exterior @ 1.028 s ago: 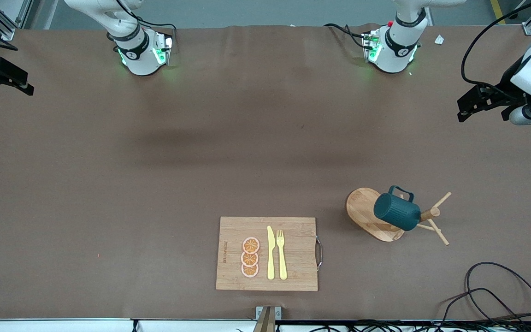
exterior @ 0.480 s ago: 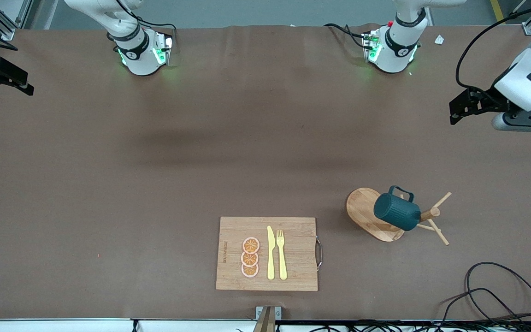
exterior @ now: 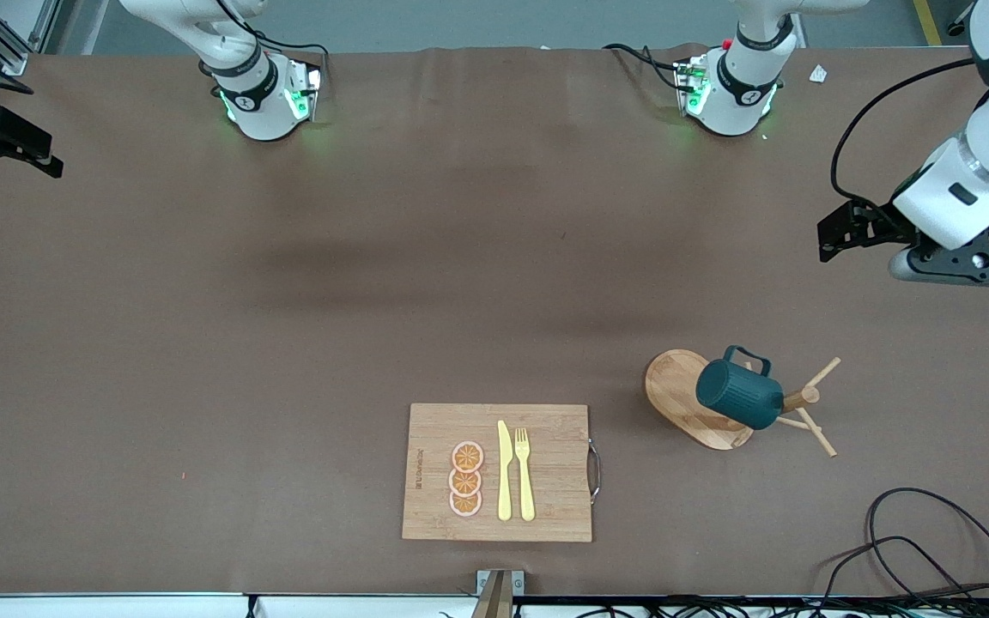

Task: Transfer cup from left to right arm and place
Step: 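Lower the left gripper onto the teal mug on the wooden stand, then close the left gripper around the teal mug body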

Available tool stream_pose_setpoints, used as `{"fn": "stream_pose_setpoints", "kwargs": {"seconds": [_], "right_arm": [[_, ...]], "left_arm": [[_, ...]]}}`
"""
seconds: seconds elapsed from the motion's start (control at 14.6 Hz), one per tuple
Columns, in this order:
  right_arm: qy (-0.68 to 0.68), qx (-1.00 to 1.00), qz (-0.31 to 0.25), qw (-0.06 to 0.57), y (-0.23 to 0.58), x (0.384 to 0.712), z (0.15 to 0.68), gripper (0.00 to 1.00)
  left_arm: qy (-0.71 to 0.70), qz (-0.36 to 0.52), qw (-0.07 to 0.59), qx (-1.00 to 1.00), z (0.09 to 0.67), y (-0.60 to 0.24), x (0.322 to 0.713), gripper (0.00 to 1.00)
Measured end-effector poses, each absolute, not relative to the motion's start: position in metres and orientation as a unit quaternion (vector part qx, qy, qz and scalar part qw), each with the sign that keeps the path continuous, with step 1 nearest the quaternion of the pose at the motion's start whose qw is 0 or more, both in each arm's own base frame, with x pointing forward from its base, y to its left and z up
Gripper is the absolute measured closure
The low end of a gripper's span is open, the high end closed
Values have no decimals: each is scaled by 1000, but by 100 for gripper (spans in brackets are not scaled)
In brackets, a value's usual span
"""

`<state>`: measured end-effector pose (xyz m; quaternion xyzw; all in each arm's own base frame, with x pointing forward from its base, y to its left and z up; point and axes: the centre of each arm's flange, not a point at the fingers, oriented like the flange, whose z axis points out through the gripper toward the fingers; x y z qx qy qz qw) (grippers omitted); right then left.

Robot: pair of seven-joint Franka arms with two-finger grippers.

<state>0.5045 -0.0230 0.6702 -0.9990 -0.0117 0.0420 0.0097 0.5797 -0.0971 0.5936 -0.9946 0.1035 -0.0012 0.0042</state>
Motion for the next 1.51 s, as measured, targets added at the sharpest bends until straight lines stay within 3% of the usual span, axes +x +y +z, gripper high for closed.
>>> {"fn": "stream_pose_setpoints", "kwargs": {"seconds": [0.75, 1.51], "right_arm": [[-12, -999, 42, 10, -23, 504, 670, 0], [-12, -999, 44, 10, -23, 504, 670, 0]], "left_arm": [[542, -25, 2, -840, 508, -136, 633, 0], [745, -61, -3, -665, 457, -141, 668, 0]]}}
